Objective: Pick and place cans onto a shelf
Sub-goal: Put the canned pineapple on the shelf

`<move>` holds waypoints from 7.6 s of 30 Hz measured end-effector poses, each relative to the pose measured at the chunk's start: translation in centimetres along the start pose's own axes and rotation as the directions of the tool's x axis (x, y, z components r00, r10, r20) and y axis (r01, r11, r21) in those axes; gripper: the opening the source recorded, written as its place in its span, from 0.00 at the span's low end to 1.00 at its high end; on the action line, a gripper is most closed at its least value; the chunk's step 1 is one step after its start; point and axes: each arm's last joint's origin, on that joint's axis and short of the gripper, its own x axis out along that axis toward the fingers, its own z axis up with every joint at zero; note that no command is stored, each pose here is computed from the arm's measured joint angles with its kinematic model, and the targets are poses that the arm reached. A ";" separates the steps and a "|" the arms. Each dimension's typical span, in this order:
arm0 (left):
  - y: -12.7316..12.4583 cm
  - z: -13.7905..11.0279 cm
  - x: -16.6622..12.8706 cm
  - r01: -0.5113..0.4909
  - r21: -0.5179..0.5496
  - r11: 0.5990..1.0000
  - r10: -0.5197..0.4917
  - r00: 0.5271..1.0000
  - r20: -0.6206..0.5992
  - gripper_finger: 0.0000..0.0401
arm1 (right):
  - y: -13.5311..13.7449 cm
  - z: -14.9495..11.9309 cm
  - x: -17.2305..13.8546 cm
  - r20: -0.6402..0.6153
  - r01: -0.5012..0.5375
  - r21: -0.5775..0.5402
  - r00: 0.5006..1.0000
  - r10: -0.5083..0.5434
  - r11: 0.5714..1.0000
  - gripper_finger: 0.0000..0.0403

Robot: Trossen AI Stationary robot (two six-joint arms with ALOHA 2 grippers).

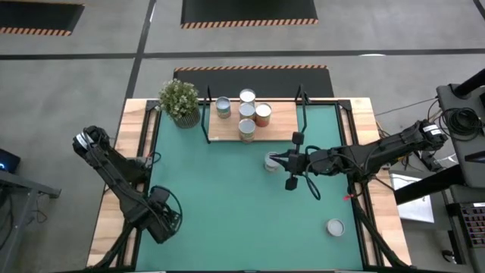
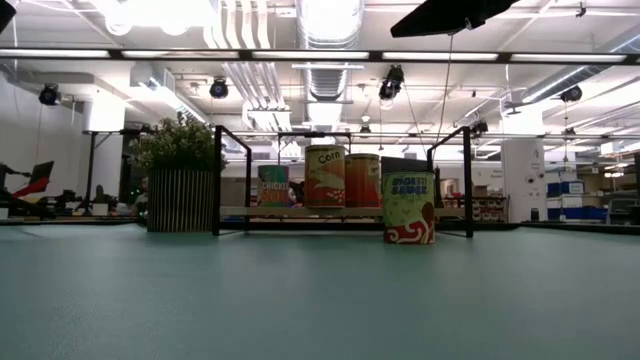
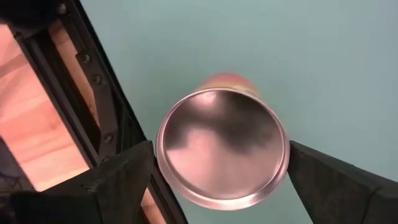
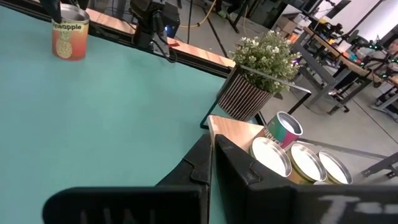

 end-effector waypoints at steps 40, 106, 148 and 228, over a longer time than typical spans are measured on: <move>-2.0 -0.1 -2.4 0.144 0.111 0.983 -0.143 0.990 -0.014 0.78 | 0.0 -0.1 0.0 -0.011 -0.002 -0.005 1.000 0.002 1.000 0.02; -18.4 37.4 -6.3 -0.250 0.824 0.509 -0.409 0.772 0.487 0.77 | 0.6 0.6 -8.4 0.150 -0.194 0.012 0.970 0.190 0.981 0.02; -20.0 37.0 -8.6 -0.378 0.781 0.497 -0.354 0.733 0.580 0.88 | 0.7 0.4 -8.4 0.127 -0.200 0.018 0.972 0.196 0.980 0.02; 2.2 13.7 -8.8 -0.121 0.670 0.732 -0.674 0.017 0.739 0.88 | -9.0 -3.0 10.7 -0.785 0.117 0.140 0.618 0.038 0.983 0.02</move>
